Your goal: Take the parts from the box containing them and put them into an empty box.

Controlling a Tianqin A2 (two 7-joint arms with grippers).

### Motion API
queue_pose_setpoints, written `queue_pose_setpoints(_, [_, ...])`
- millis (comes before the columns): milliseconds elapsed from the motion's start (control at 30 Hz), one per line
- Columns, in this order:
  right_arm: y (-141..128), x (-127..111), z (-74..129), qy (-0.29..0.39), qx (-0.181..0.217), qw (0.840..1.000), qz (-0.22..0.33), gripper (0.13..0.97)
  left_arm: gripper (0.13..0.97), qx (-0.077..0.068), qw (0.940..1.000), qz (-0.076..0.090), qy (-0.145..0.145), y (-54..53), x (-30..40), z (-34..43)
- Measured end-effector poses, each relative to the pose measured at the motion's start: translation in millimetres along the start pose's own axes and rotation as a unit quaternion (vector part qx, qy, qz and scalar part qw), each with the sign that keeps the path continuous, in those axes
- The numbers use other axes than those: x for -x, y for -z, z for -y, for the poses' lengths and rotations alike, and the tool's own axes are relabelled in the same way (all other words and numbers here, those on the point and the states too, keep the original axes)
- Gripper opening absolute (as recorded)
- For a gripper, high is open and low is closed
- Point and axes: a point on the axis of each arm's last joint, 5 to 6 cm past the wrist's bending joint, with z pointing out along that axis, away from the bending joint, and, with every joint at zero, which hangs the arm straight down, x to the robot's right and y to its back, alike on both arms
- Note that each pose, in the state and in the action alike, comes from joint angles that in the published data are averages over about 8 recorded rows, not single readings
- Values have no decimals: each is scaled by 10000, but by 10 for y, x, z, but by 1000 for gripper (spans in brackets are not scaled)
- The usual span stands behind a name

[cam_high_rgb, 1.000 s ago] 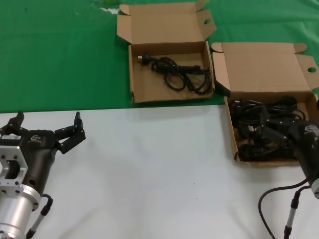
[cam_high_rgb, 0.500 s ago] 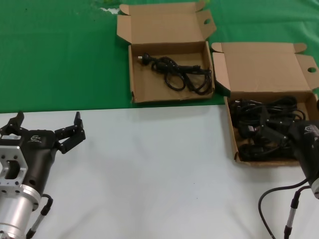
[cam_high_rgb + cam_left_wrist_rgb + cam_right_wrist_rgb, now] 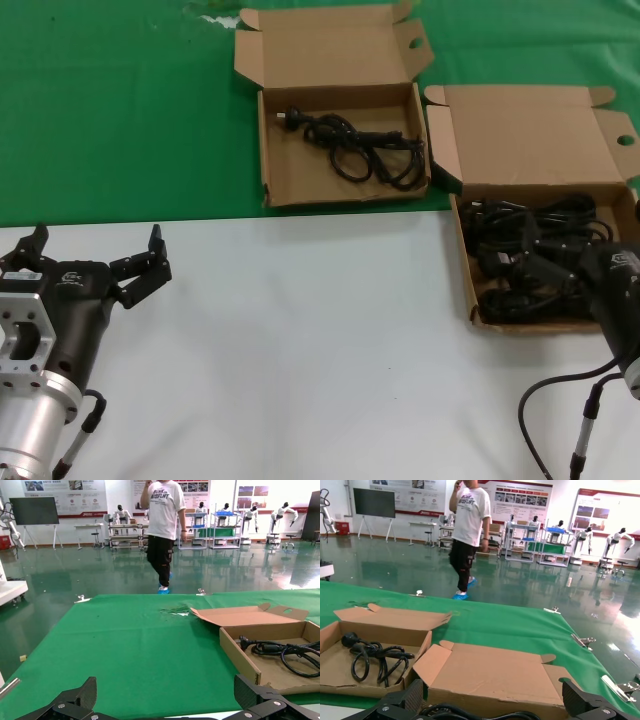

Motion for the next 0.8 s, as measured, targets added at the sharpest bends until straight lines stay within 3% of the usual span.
queue_pose_setpoints(800, [0, 0, 0, 0, 0, 10000, 0, 966, 966, 0, 10000, 0, 0, 0, 0, 0])
